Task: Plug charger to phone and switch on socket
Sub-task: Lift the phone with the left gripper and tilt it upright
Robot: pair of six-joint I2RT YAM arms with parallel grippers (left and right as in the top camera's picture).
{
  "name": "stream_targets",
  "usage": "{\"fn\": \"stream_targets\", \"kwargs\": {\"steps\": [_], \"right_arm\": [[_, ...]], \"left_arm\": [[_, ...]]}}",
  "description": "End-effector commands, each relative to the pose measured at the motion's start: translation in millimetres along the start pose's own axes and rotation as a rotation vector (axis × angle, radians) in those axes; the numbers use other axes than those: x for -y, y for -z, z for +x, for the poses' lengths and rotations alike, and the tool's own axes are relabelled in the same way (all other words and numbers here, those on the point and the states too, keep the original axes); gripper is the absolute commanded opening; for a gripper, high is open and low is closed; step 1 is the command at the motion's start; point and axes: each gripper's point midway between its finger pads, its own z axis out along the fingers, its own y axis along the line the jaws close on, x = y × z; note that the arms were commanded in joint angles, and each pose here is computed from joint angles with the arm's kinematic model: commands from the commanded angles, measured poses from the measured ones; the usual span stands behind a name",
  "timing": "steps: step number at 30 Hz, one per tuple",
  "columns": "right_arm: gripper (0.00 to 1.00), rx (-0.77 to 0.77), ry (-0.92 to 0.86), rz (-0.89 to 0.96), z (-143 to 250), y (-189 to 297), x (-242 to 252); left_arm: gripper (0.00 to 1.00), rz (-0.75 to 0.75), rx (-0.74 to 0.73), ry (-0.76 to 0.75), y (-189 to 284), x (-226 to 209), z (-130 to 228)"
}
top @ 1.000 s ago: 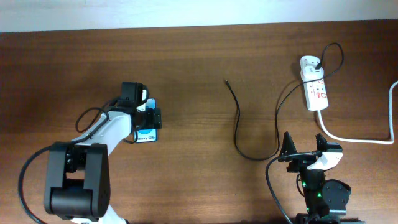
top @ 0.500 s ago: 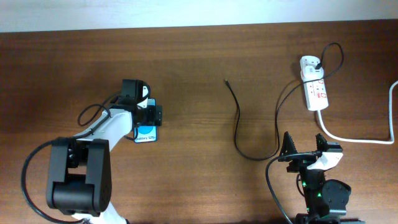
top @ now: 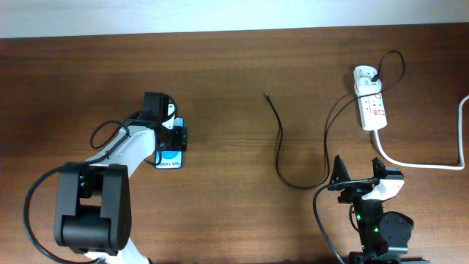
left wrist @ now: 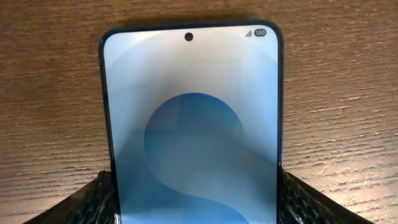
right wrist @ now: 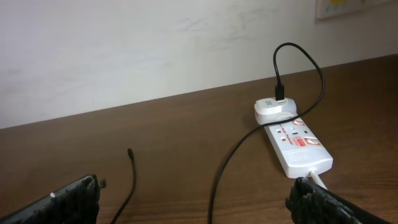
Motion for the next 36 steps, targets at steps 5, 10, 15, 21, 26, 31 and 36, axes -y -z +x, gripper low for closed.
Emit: {"fn": "stream_targets", "kwargs": {"steps": [5, 10, 15, 21, 26, 31, 36], "right_arm": [[0.98, -0.004, 0.008, -0.004, 3, 0, -1], [0.98, -0.004, 0.008, -0.004, 3, 0, -1], [0.98, -0.004, 0.008, -0.004, 3, 0, -1], [0.98, -0.004, 0.008, -0.004, 3, 0, -1], [0.98, -0.004, 0.008, -0.004, 3, 0, -1], [0.98, -0.004, 0.008, -0.004, 3, 0, -1], [0.98, -0.004, 0.008, -0.004, 3, 0, -1]], "left_arm": [[0.56, 0.047, -0.171, 0.002, -19, 7, 46], [0.52, 0.085, -0.118, 0.004, 8, 14, 16], [0.51, 0.09, -0.014, 0.002, 68, 14, -22], [0.46, 0.198, 0.085, 0.082, 134, 30, -30], [0.45, 0.293, 0.109, 0.223, 178, 42, -20], [0.44, 0.38, 0.046, 0.352, 210, 55, 7], [0.43, 0.467, -0.057, 0.425, 220, 70, 27]]}}
